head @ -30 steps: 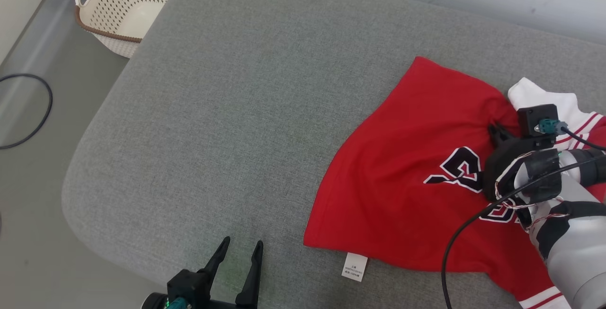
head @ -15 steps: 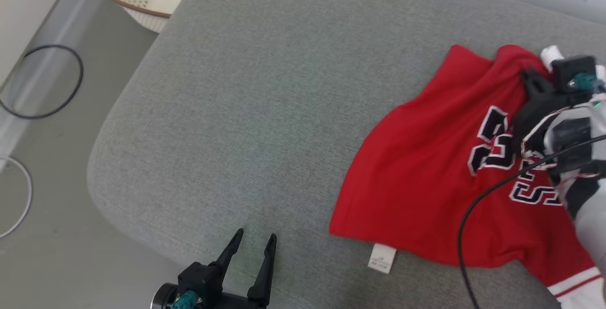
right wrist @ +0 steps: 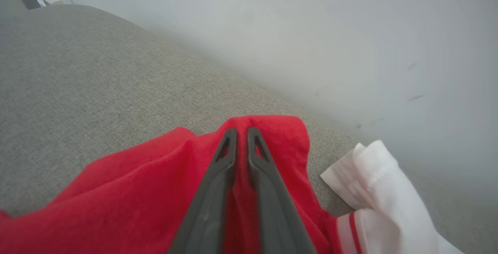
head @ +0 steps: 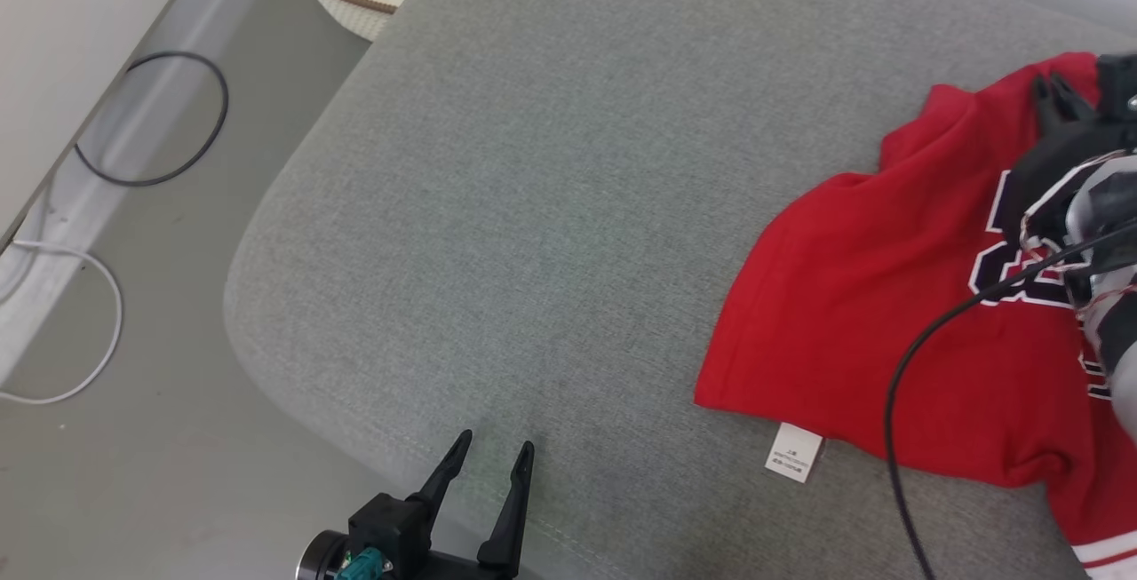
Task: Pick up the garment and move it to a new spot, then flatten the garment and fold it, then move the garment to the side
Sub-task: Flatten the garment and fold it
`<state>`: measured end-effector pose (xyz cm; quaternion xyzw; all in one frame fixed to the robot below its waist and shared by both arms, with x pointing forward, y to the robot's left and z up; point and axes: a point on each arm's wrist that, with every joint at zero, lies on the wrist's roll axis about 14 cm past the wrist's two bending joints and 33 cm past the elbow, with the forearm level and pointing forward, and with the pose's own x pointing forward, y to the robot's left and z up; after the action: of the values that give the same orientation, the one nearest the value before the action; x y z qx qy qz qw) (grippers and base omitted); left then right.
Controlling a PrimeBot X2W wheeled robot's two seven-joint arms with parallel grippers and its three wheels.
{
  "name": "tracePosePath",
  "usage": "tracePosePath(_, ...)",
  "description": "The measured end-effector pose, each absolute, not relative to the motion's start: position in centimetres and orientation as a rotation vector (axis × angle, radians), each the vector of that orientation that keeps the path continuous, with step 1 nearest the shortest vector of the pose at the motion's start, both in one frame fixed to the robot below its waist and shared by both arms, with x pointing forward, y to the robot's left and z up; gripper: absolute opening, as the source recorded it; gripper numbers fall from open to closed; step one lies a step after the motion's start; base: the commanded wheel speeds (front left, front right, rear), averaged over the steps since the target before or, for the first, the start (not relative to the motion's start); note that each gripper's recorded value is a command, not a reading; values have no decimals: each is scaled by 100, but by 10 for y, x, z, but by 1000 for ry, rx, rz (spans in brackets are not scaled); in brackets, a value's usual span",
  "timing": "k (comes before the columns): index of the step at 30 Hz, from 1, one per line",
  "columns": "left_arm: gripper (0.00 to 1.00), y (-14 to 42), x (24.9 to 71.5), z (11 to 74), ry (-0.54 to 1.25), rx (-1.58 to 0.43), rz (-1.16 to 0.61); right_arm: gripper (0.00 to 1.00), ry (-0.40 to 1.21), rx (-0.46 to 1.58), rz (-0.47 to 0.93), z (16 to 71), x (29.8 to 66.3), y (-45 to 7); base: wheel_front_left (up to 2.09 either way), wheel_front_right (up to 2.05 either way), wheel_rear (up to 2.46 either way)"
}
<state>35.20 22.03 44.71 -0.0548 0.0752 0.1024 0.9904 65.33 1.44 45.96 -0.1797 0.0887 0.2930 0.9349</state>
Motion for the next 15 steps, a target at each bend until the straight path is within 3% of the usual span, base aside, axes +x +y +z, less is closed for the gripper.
tracePosePath(15, 100, 203, 364, 465, 79, -109, 119, 100, 124, -223, 525, 476, 594, -31, 0, 0, 0)
